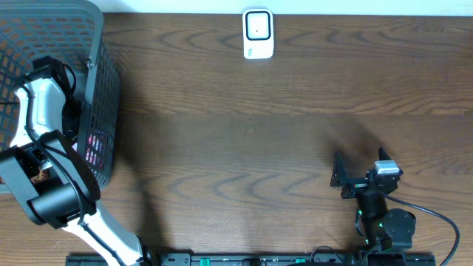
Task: Scan the item barcode
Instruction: 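Grasp the purple-red snack bag in the basket with the left gripper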
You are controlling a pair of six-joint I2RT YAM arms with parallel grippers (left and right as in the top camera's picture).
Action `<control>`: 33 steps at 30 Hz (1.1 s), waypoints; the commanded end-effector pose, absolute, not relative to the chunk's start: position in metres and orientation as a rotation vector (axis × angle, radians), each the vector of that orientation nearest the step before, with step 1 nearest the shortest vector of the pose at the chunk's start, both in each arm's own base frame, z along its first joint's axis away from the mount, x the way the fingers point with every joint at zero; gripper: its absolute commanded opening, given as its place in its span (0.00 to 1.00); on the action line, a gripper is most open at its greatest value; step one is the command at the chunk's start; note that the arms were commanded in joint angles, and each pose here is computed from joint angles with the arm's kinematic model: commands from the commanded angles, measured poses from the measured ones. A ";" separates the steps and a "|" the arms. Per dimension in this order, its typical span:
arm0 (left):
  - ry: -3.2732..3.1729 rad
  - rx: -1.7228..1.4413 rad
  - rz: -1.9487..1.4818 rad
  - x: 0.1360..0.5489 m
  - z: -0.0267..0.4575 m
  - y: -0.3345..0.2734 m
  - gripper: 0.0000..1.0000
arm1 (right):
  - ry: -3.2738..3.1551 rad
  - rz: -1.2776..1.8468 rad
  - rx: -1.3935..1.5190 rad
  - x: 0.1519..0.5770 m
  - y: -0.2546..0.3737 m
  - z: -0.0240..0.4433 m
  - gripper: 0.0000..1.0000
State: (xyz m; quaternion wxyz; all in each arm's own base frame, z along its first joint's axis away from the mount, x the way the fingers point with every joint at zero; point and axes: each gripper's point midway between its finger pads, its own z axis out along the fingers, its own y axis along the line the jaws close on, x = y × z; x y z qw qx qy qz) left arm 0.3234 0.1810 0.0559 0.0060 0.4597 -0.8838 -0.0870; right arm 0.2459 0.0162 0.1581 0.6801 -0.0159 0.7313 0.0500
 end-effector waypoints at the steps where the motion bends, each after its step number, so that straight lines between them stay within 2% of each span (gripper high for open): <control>1: -2.790 1.450 -0.271 0.323 0.071 0.184 0.07 | 1.644 0.114 -0.016 0.246 0.014 0.157 0.99; 6: -2.952 1.573 -0.274 0.339 0.129 0.192 0.07 | 1.644 0.114 -0.016 0.246 0.014 0.157 0.99; 12: -3.199 1.826 -0.257 0.351 0.222 0.197 0.08 | 1.644 0.114 -0.016 0.246 0.014 0.157 0.99; 18: -3.523 1.963 0.075 0.359 0.321 0.173 0.07 | 1.644 0.114 -0.016 0.246 0.014 0.157 0.99; 23: -3.775 1.947 0.334 0.350 0.391 0.147 0.07 | 1.644 0.114 -0.016 0.246 0.014 0.157 0.99; 27: -3.913 1.916 0.476 0.339 0.430 0.123 0.07 | 1.644 0.114 -0.016 0.246 0.014 0.157 0.99; 33: -4.133 1.506 0.958 0.327 0.477 0.050 0.07 | 1.644 0.114 -0.016 0.246 0.014 0.157 0.99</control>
